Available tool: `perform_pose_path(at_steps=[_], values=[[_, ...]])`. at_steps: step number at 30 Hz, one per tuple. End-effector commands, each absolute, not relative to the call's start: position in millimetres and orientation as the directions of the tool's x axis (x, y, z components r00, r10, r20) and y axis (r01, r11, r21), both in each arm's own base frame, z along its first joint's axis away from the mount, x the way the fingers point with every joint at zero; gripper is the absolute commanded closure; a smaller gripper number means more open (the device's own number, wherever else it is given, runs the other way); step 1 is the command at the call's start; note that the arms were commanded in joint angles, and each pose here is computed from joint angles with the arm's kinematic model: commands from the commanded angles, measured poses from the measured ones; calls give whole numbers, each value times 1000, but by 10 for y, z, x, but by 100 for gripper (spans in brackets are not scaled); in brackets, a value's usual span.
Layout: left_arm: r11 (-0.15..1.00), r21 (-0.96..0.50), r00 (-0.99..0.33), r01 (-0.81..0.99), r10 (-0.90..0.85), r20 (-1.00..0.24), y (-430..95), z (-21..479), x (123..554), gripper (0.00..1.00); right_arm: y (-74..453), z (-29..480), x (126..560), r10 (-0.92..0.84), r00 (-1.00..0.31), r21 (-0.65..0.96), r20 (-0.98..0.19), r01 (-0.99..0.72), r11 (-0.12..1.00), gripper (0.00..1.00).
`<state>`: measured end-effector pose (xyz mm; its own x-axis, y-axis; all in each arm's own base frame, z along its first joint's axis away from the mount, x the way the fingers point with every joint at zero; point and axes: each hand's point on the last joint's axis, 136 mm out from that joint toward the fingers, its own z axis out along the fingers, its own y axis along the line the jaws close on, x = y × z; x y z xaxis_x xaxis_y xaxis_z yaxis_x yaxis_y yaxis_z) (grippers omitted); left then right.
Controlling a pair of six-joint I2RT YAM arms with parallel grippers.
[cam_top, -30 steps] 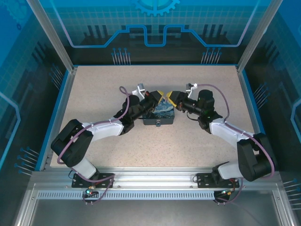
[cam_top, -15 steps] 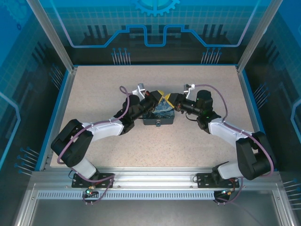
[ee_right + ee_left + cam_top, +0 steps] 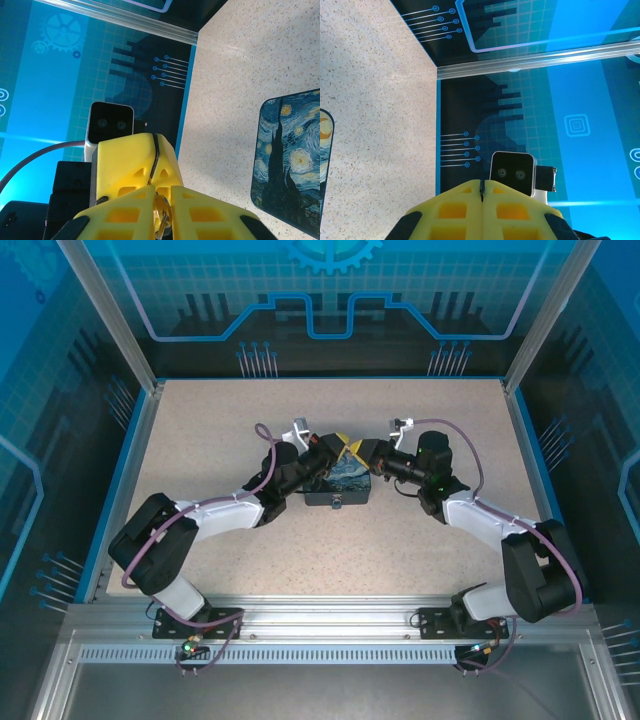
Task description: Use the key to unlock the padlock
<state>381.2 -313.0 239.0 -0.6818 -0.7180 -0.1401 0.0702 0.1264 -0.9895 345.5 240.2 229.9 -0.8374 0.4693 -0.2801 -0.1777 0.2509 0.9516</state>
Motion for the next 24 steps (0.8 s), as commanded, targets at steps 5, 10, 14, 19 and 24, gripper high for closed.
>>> perform_pose_path(at_steps=[5, 10, 14, 19, 24], values=[[88, -988, -678, 127, -719, -152, -3217, 2591, 3806, 100, 2461, 2428, 3398, 440, -842, 944, -313, -222, 245, 99], [90, -988, -671, 127, -725, -152, -3195, 2579, 3797, 100, 2445, 2400, 3390, 442, -842, 943, -310, -214, 253, 100], [91, -988, -669, 124, -728, -151, -3184, 2560, 3792, 100, 2441, 2401, 3393, 444, -841, 944, -309, -213, 253, 100], [92, -988, -665, 121, -732, -149, -3162, 2535, 3763, 100, 2408, 2381, 3410, 458, -836, 946, -300, -199, 257, 100], [95, -987, -664, 134, -731, -160, -3158, 2562, 3762, 96, 2406, 2359, 3396, 453, -840, 945, -299, -194, 264, 100]])
